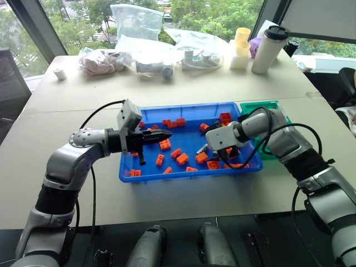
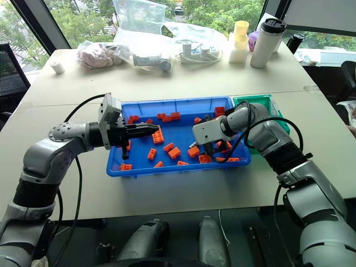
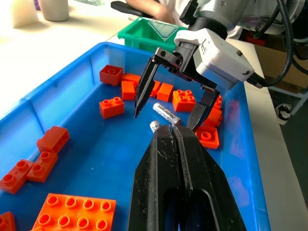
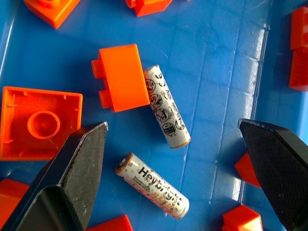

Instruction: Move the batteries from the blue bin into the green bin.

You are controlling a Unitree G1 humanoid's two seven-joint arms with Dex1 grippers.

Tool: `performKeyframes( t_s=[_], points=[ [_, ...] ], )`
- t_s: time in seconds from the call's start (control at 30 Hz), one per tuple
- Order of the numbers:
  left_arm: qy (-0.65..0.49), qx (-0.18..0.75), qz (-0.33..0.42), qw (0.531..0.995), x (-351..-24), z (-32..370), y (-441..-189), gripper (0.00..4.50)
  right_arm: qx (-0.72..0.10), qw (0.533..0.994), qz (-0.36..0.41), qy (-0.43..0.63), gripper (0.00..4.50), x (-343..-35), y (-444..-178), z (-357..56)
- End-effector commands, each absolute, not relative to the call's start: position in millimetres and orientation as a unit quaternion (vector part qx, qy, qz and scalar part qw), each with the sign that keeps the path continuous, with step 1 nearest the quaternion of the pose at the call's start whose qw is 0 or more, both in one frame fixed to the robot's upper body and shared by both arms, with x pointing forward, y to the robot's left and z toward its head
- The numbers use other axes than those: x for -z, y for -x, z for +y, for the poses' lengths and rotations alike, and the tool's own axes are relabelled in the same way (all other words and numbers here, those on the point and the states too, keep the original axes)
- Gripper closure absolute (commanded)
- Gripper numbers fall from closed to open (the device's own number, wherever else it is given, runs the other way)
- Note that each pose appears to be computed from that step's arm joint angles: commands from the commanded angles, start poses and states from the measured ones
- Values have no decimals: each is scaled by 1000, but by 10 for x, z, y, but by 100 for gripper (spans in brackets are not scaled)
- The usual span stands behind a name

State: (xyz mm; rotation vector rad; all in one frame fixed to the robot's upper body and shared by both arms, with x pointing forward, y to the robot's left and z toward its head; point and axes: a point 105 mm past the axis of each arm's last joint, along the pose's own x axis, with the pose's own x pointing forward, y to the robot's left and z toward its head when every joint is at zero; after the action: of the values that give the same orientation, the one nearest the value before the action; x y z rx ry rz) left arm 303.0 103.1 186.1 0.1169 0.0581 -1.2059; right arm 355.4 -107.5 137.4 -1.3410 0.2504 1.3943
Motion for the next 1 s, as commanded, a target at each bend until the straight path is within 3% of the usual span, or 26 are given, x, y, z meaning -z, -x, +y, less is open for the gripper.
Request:
performKeyframes(
  t_s=[0.03,0.13,0.37,0.43,0.53,0.63,0.8,0.9,1.0],
  points=[
    [-64,561,1,825,-1986,1048,-2961,450,-612,521,103,586,2,-1394,-3595,-976],
    [-65,557,1,828,-1983,1049,-2943,450,-628,504,110,582,81,-1366,-3608,-933],
    [-62,547,2,835,-1964,1091,-2965,450,-642,492,142,570,439,-1299,-3669,-913],
    [-61,546,2,836,-1957,1098,-2972,450,-635,501,133,572,449,-1345,-3698,-915],
    [-60,546,1,836,-1944,1095,-2986,450,-609,554,91,560,449,-1604,-3757,-924],
    [-57,551,1,833,-1927,1082,-2992,450,-537,635,13,555,449,-2147,-3790,-1076],
    [-54,563,7,825,-1880,1057,-2998,450,-360,768,0,530,449,-2894,-3720,-1791],
    [-51,577,12,815,-1845,1015,-3006,450,-243,837,58,487,449,-2992,-3575,-2417],
    [-53,591,12,805,-1861,963,-3024,450,-204,868,87,445,449,-2852,-3473,-2649]
  ],
)
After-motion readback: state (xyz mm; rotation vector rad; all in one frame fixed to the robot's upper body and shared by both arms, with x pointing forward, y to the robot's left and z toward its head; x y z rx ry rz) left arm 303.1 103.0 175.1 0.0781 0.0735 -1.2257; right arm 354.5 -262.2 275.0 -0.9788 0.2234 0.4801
